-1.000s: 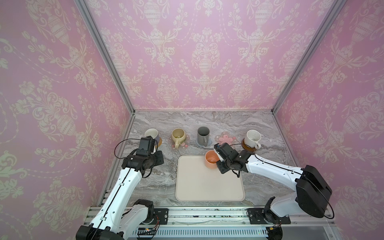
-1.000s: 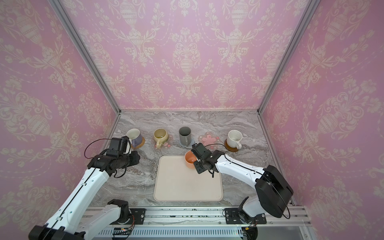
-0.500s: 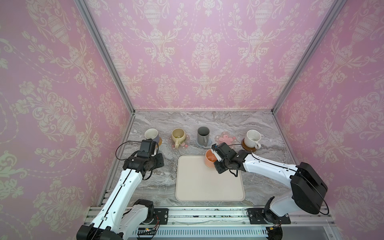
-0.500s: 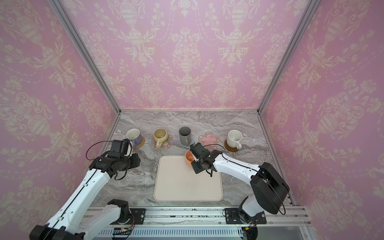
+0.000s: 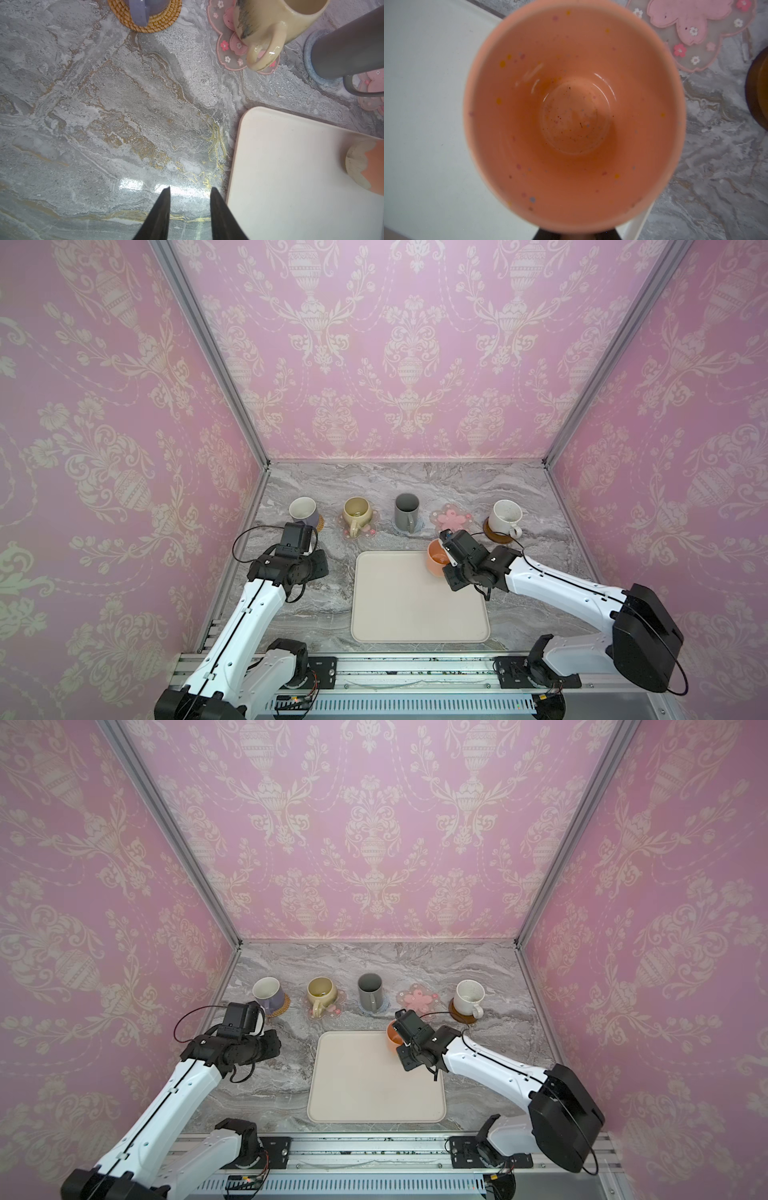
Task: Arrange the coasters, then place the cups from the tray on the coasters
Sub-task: 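Carry the peach mug with the right gripper toward the pink flower coaster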
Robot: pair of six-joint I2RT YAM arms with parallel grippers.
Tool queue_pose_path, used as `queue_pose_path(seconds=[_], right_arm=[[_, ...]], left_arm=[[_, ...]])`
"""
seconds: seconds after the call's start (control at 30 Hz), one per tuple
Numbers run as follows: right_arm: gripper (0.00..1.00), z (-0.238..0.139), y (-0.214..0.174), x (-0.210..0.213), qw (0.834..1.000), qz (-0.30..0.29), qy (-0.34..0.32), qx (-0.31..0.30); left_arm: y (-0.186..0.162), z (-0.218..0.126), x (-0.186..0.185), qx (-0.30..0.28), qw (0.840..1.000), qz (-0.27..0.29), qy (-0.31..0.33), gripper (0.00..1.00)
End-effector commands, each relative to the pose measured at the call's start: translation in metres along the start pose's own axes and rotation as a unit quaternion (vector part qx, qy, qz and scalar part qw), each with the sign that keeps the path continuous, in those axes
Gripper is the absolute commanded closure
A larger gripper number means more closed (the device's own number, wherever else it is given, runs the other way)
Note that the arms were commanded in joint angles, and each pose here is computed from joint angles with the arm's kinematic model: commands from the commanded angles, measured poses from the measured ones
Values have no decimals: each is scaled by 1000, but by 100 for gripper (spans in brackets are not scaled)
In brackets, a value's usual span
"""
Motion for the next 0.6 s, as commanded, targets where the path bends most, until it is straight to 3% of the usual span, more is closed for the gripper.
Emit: queue_pose_path(seconds=[0.0, 0.57], right_arm=[[100, -18, 11, -10, 998, 31, -5, -57], [100, -38, 41, -56, 983, 109, -38, -142]], left_arm=[[-4, 2, -1, 0, 1000, -8, -1, 65], [-7, 3, -2, 2, 1000, -14, -6, 65]])
Point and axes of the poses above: each gripper's point midway between its finger pads, its own z axis out along the fingers, its own x axis along the line the jaws close on, y = z × x, the point moved 8 cm from there along -z, back along the fingers, and after that the axes turned 13 degrees about z, right-handed, at the moved point
